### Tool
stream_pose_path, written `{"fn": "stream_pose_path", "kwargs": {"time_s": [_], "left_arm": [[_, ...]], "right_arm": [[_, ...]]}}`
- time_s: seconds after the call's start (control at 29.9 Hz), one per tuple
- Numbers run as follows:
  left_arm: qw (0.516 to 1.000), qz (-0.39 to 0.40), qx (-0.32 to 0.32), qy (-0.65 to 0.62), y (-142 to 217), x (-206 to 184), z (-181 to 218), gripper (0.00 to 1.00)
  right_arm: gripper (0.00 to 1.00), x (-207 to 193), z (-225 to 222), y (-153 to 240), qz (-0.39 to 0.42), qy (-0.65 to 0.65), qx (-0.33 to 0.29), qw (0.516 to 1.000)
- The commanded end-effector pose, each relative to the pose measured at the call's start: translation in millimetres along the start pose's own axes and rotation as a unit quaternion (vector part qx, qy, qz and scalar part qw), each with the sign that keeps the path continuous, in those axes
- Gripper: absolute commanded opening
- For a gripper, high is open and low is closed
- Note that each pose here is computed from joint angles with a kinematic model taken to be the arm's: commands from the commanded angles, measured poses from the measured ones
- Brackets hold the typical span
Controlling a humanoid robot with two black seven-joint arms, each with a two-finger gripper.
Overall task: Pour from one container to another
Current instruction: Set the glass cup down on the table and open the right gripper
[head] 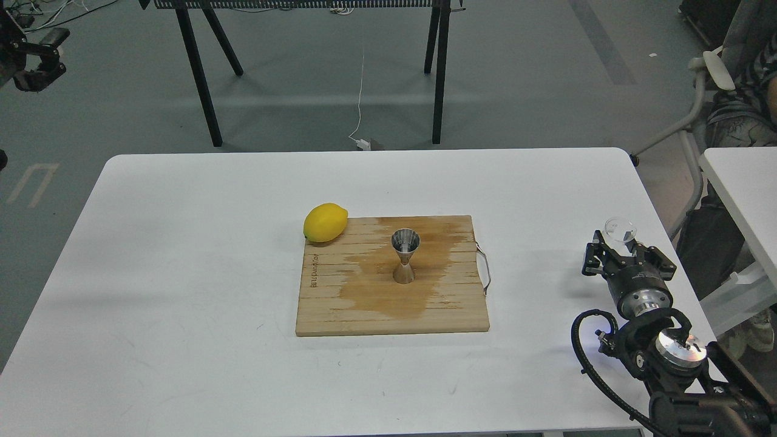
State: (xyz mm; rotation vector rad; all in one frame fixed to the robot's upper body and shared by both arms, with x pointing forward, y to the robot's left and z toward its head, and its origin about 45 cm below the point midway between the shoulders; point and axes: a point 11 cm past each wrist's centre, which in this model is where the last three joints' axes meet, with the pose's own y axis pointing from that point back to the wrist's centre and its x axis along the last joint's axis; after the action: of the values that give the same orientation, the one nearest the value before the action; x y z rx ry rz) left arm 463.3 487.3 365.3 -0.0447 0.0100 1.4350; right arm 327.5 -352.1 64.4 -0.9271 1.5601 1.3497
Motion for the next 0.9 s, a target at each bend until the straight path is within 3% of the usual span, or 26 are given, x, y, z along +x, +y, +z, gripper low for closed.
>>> {"fn": "stream_pose_path", "kwargs": {"time_s": [0.0, 0.37, 0.53, 0.57, 0.64, 0.77, 0.87], "left_arm": [[1.0, 0.0, -0.001, 0.0, 0, 0, 1, 1.0], [1.0, 0.0, -0.002, -0.001, 0, 0, 1, 1.0], [1.0, 0.0, -0.001, -0.001, 0, 0, 1, 1.0], [1.0, 0.0, -0.001, -0.001, 0, 0, 1, 1.0], [1.0, -0.001, -0.001, 0.0, 0, 0, 1, 1.0], [1.0, -0.001, -0.001, 0.0, 0, 0, 1, 1.0], [1.0, 0.0, 0.0, -0.001, 0, 0, 1, 1.0]], "right_arm": [[0.07, 3, 5, -1, 0.003, -0.001, -0.002, 1.0], [0.15, 15, 36, -4, 0.041, -0.001, -0.022, 0.999], [0.24, 21, 38, -4, 0.056, 0.002, -0.02, 0.998], [0.29, 21, 38, -4, 0.058, 0.002, -0.02, 0.998], [0.69, 19, 39, -5, 0.057, 0.0, -0.023, 0.998], [0.79, 21, 48, -2, 0.056, -0.007, -0.03, 0.998], [0.93, 20, 52, -2, 0.055, -0.01, -0.033, 0.998]]}}
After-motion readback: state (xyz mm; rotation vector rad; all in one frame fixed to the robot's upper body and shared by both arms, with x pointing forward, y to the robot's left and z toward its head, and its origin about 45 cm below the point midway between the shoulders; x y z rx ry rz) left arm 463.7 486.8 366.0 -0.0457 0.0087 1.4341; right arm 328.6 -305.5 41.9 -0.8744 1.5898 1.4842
